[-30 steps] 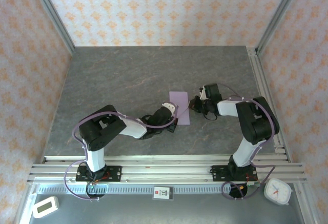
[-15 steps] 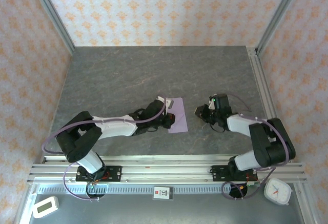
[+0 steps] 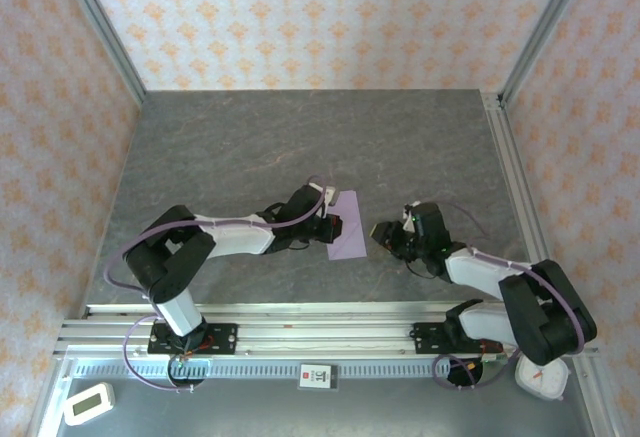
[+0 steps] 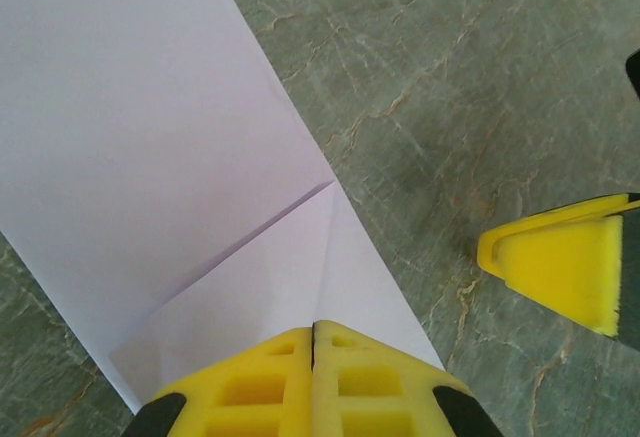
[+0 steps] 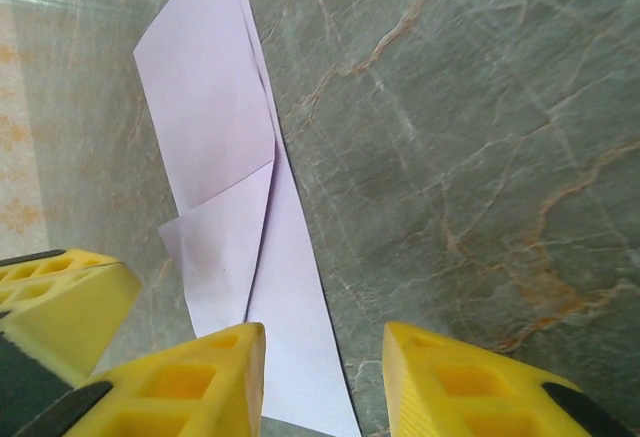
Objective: Fold a paper plane with a square sheet of paper (pick it up from the middle)
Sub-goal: Turn over the paper at the center of the table.
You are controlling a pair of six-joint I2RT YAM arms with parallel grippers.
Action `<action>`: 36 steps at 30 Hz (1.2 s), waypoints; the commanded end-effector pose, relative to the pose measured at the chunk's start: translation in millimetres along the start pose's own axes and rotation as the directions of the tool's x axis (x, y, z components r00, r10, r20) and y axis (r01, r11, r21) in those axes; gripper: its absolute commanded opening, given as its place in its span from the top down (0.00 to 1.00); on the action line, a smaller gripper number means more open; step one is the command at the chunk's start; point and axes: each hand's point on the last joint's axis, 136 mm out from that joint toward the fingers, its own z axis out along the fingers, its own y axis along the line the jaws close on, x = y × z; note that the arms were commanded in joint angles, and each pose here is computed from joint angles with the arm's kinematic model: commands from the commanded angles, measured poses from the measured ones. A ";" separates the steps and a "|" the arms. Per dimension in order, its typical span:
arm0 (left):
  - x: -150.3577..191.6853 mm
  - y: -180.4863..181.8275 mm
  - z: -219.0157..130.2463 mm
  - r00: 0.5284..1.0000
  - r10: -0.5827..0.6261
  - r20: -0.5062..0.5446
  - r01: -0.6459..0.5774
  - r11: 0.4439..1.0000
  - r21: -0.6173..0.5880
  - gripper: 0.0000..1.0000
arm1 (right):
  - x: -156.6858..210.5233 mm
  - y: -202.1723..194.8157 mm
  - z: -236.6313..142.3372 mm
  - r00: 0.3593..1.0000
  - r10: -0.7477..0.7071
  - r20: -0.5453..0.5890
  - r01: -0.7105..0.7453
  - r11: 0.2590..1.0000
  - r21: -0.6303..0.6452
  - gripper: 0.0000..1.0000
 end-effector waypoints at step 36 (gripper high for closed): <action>40.7 59.4 28.7 0.999 -0.043 -0.033 0.041 0.997 -0.065 1.00 | 33.1 64.5 58.8 0.984 -0.122 -0.129 0.121 0.993 -0.012 0.68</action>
